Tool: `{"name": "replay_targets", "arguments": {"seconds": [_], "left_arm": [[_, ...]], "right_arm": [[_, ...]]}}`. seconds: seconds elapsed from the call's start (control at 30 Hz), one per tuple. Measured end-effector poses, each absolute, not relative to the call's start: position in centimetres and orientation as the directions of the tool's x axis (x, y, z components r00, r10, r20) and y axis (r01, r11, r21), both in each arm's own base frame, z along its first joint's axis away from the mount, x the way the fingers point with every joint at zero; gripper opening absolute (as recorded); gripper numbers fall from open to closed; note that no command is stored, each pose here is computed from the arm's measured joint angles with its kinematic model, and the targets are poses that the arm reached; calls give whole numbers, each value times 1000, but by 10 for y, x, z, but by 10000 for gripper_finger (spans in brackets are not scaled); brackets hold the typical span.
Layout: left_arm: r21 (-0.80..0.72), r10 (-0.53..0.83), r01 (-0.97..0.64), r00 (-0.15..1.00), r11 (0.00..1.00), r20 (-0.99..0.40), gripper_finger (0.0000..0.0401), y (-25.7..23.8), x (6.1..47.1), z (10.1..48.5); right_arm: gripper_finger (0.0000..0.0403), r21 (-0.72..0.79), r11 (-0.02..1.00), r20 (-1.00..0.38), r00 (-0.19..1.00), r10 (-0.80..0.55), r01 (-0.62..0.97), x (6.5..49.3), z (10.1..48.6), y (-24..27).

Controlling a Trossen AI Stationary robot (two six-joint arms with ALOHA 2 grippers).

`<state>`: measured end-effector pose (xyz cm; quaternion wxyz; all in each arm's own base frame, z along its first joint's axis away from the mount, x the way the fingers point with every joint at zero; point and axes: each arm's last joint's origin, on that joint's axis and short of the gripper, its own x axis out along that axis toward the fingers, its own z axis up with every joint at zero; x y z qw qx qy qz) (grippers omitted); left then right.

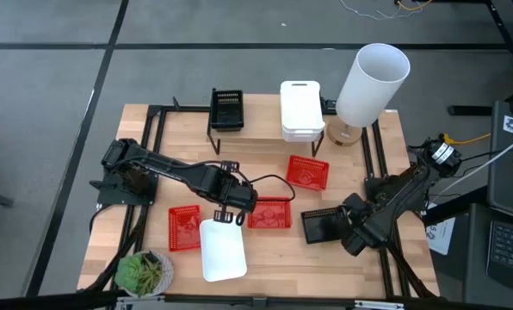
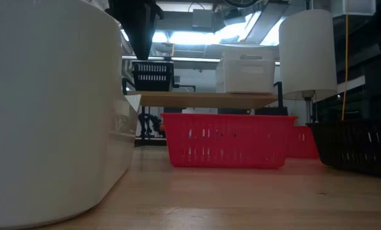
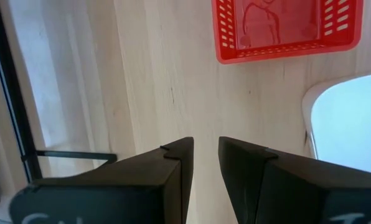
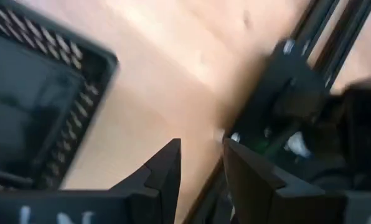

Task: Stack baskets on shelf by color
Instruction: Stack the black bin on top of the black bin on the shelf

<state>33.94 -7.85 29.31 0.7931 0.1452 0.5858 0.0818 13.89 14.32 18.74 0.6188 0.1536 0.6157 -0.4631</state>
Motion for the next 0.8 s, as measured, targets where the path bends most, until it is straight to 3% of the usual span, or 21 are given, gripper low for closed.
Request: {"name": "replay_targets", "arguments": {"seconds": [0.07, 0.17, 0.3, 0.4, 0.6, 0.8], "left_arm": [[326, 300, 39, 301, 944, -905, 69, -78, 339, 293], [326, 299, 39, 304, 945, -904, 69, -79, 340, 293], [324, 298, 31, 313, 946, -902, 69, -77, 341, 293], [325, 301, 27, 317, 945, -900, 69, -76, 342, 294], [322, 299, 15, 327, 947, -896, 69, -74, 344, 294], [319, 294, 18, 336, 948, -895, 69, -77, 344, 294]], "right_arm": [[121, -320, 556, -940, -185, -287, 767, 140, 174, 146], [121, -144, 621, -988, -77, -134, 770, 148, 156, 155], [121, 163, 702, -981, 191, 39, 694, 172, 155, 173], [121, 286, 794, -925, 370, 84, 536, 191, 167, 181], [121, 275, 924, -871, 477, 121, 267, 212, 195, 190], [121, 230, 951, -876, 469, 110, 207, 214, 209, 192]]}}
